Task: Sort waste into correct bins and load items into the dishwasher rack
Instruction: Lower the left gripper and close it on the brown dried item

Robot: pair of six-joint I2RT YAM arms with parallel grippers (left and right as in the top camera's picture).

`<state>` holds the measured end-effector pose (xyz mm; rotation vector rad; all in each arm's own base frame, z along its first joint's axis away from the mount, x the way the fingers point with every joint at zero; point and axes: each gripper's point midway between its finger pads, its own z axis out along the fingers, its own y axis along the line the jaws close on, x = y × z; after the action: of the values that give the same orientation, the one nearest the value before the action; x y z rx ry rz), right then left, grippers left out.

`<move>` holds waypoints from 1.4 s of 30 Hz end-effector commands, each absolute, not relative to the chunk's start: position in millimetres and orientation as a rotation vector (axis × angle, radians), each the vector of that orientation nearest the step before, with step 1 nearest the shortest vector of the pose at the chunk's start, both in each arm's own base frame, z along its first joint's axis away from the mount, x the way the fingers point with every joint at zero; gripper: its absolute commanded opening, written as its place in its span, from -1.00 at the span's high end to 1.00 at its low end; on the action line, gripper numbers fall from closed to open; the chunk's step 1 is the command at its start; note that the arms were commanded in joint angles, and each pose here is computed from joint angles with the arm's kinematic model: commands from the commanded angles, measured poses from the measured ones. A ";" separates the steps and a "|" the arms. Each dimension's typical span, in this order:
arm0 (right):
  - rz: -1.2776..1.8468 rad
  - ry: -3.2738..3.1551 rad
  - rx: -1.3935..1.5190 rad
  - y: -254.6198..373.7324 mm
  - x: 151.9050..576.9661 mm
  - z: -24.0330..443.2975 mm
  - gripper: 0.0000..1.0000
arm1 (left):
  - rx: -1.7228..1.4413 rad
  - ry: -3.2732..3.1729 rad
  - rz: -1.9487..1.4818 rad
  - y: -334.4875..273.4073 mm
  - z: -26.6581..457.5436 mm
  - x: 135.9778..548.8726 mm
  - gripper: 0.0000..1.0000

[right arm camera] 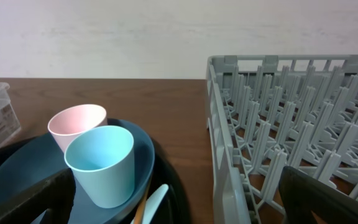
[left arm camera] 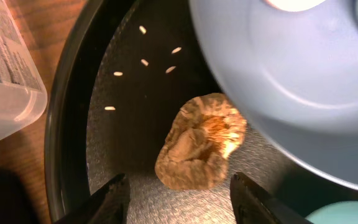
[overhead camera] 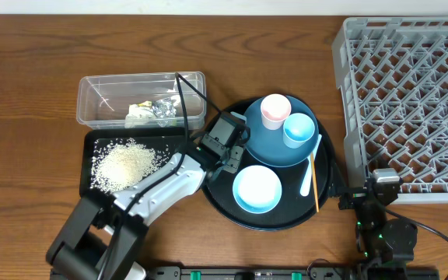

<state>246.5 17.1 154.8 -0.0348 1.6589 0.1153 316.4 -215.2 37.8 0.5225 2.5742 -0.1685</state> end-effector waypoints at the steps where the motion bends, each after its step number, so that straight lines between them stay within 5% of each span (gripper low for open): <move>1: 0.096 1.664 -0.033 14.2 246.8 152.8 -0.99 | 0.520 2.564 -0.130 -213.1 35.0 327.6 -0.11; 42: 0.096 1.664 -0.033 14.2 246.8 152.8 -0.98 | 0.501 2.542 -0.275 -228.1 31.3 336.4 -0.19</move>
<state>246.5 17.1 154.7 -0.0348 1.6593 0.1153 331.5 -223.9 29.5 0.5003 2.5497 -0.2559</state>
